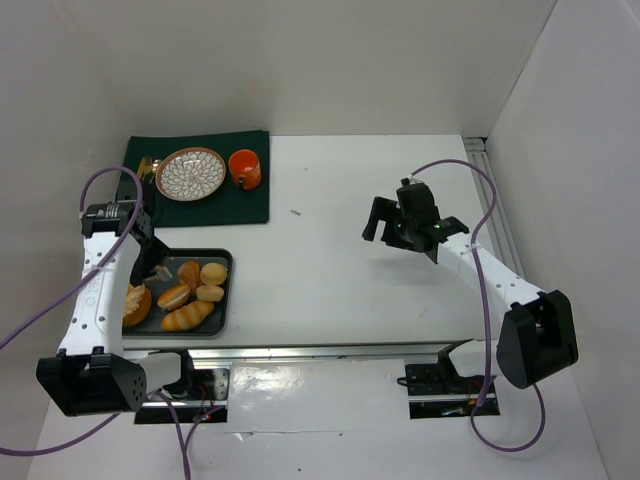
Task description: Place the bread
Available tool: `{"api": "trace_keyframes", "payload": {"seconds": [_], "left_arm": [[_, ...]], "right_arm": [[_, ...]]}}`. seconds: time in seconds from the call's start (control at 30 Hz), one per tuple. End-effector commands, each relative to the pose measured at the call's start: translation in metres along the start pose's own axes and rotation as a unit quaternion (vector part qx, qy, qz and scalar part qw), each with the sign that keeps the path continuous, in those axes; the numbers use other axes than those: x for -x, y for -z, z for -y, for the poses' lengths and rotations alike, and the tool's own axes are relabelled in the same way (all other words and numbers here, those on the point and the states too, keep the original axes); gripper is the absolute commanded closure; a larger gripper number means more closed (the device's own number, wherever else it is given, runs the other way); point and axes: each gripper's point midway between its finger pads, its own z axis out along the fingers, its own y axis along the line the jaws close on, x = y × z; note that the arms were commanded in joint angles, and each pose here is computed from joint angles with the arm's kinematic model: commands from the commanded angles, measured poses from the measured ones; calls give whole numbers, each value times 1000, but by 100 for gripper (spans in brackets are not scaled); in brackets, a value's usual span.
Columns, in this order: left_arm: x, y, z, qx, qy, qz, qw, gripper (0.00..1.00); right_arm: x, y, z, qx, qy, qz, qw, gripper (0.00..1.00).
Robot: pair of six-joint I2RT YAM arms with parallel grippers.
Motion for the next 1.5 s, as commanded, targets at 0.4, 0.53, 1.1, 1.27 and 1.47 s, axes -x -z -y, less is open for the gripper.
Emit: {"api": "trace_keyframes", "payload": {"seconds": [0.4, 0.53, 1.1, 1.27, 1.47], "left_arm": [[-15, -31, -5, 1, -14, -31, 999, 33], [-16, -36, -5, 4, -10, -32, 999, 43], [87, 55, 71, -144, -61, 128, 979, 100], [116, 64, 146, -210, -98, 156, 960, 100], [138, 47, 245, -244, -146, 176, 943, 100]], "right_arm": [[17, -1, -10, 18, 5, 20, 1000, 0], [15, -2, -9, 18, 5, 20, 1000, 0], [11, -11, -13, 20, 3, 7, 1000, 0], [12, -13, -15, 12, 5, 12, 1000, 0], [16, -8, -7, -12, -5, 26, 1000, 0]]}}
